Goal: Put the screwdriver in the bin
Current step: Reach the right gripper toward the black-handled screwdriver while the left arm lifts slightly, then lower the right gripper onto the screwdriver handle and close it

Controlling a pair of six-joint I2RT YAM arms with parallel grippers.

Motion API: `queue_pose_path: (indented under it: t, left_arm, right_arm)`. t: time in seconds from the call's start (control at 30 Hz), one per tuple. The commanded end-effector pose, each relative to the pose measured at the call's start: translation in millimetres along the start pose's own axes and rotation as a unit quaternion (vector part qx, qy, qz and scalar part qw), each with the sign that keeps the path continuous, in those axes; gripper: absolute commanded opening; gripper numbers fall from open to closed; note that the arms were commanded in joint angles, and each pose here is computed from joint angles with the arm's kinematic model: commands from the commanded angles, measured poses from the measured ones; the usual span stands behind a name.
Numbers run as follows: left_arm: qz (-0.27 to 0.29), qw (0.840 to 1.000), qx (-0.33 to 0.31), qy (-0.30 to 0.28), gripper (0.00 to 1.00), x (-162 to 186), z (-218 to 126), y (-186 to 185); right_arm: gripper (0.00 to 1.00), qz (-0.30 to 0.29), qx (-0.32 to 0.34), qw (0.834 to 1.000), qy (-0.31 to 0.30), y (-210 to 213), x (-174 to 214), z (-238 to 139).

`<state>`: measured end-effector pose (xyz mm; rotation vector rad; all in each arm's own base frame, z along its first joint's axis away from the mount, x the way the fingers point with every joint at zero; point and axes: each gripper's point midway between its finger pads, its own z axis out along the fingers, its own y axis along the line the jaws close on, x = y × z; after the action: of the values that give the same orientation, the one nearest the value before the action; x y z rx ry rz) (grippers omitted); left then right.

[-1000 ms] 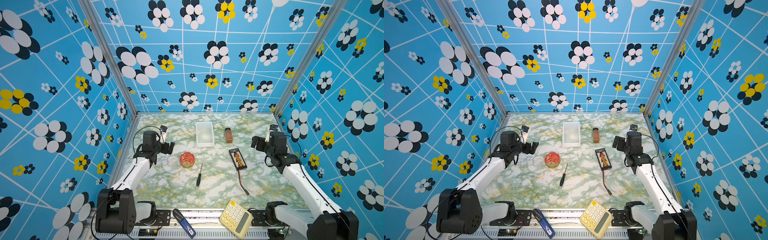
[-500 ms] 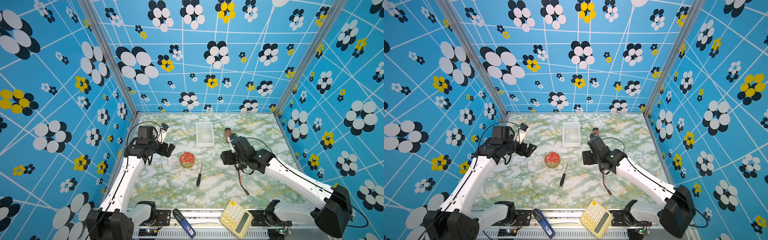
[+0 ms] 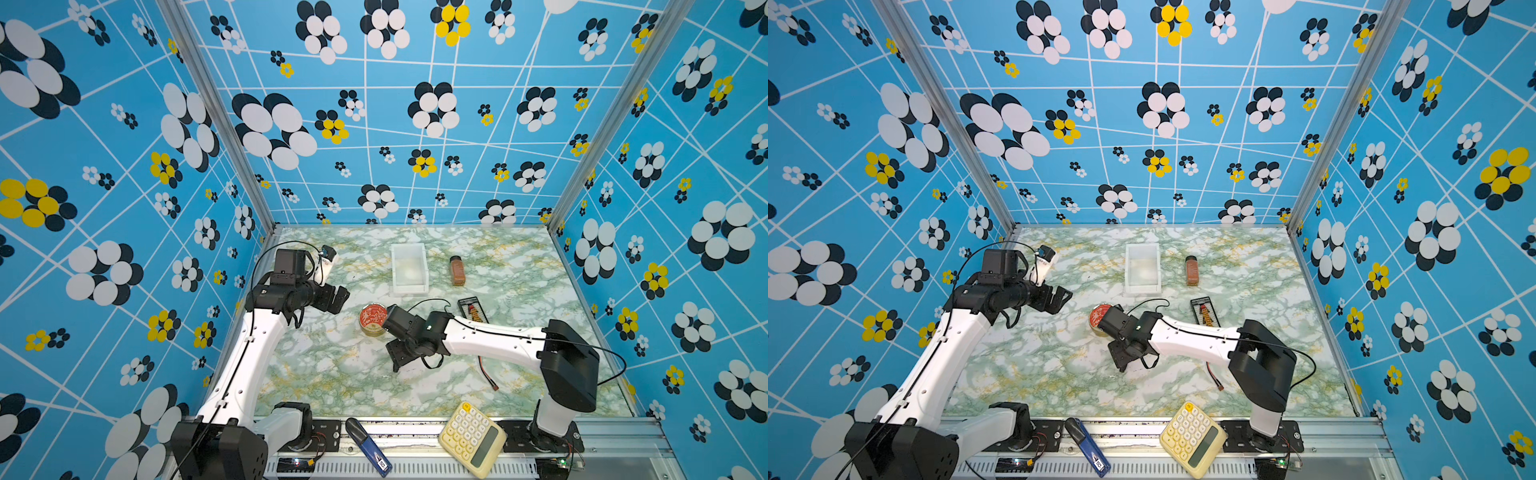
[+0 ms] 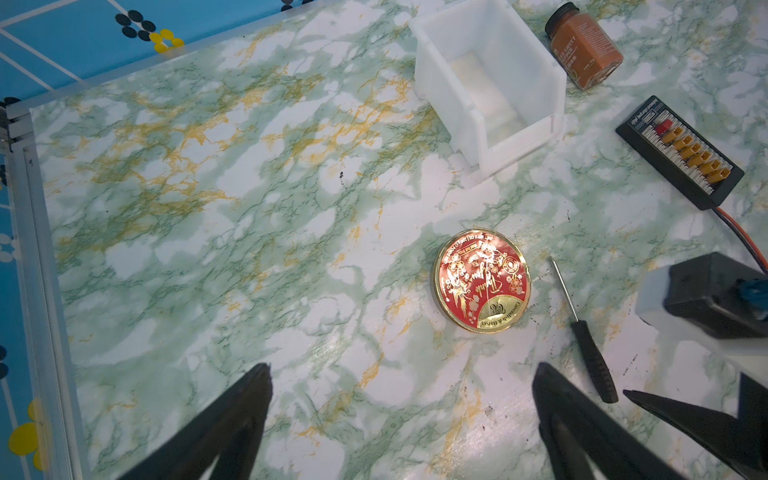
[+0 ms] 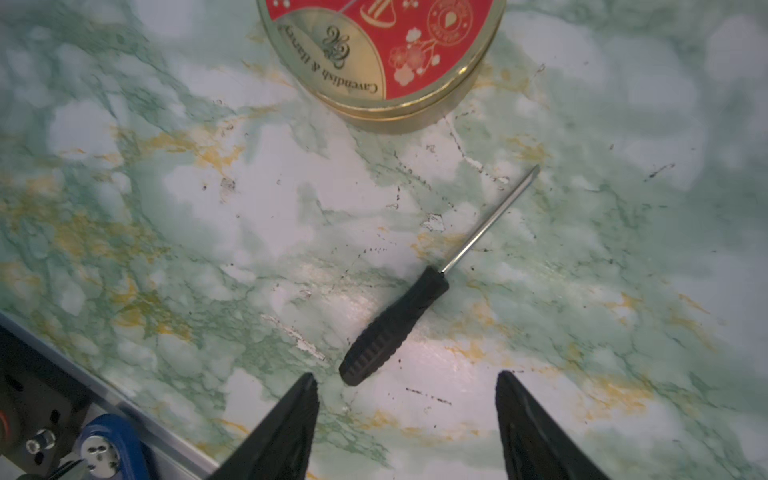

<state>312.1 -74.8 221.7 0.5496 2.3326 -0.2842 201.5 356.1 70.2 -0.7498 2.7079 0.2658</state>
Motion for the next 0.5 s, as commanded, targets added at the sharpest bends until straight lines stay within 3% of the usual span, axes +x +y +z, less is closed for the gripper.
queue_pose_path:
  t: [0.0, 0.2, 0.47]
  left_arm:
    - [-0.002, 1.0, -0.003, 0.004, 0.99, 1, -2, -2]
    - [0.0, 1.0, -0.002, 0.0, 0.99, 4, 0, -3]
    - [0.003, 1.0, -0.009, -0.001, 0.99, 4, -2, -1]
  right_arm:
    - [0.68, 0.016, 0.009, 1.0, 0.025, -1, 5, 3]
    - [0.61, 0.035, 0.02, 0.998, 0.043, -3, 12, 20]
    - [0.59, 0.034, 0.028, 0.998, 0.054, -4, 15, 31]
